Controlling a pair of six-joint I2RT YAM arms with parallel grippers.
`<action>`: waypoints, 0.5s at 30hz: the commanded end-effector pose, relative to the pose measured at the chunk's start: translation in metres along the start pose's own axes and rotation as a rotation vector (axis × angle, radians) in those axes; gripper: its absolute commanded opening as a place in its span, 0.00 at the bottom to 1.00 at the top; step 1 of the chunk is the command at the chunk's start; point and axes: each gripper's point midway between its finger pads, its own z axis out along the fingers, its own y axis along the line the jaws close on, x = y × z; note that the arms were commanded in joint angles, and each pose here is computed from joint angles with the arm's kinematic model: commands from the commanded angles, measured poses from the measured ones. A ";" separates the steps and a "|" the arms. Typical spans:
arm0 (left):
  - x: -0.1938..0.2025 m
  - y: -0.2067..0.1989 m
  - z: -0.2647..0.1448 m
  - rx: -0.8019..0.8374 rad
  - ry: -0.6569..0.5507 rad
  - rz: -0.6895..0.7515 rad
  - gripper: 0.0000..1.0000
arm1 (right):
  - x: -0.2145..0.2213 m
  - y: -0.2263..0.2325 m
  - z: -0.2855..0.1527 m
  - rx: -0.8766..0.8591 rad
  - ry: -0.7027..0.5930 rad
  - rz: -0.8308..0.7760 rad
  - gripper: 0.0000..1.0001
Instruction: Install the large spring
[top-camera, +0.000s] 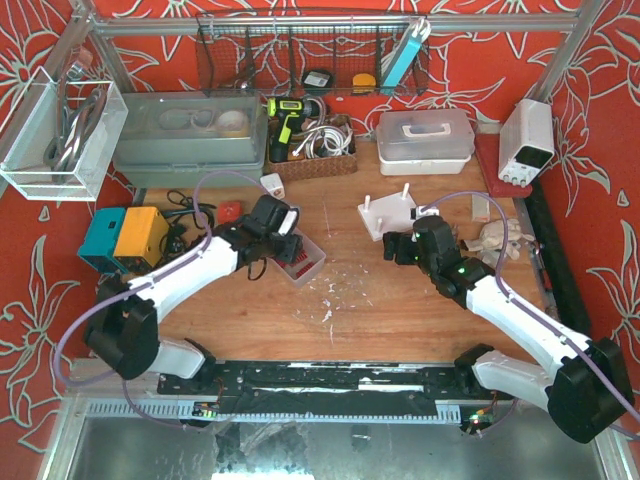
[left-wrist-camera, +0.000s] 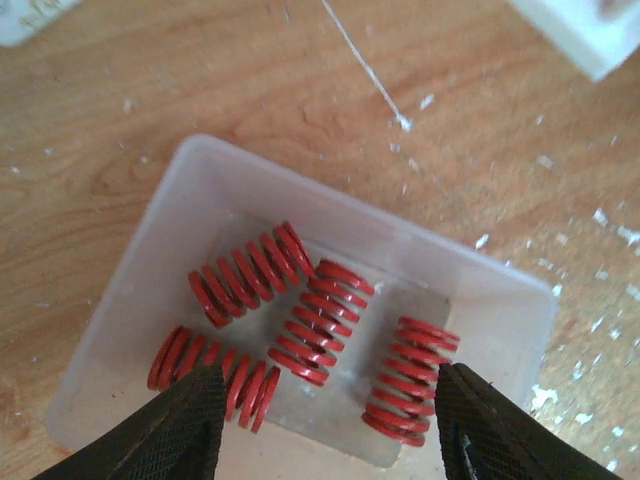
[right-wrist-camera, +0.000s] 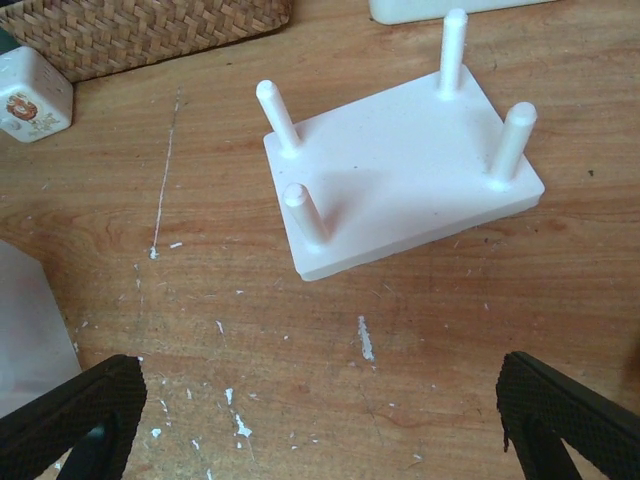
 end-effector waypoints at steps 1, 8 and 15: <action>0.014 -0.004 0.008 0.032 0.118 0.115 0.59 | 0.000 0.005 -0.002 -0.032 -0.008 0.009 0.96; 0.037 -0.011 0.031 0.084 0.259 0.162 0.52 | 0.000 0.003 -0.003 -0.024 -0.013 0.010 0.96; 0.055 -0.001 0.051 0.038 0.348 0.173 0.49 | 0.002 0.004 0.000 -0.021 -0.003 0.004 0.96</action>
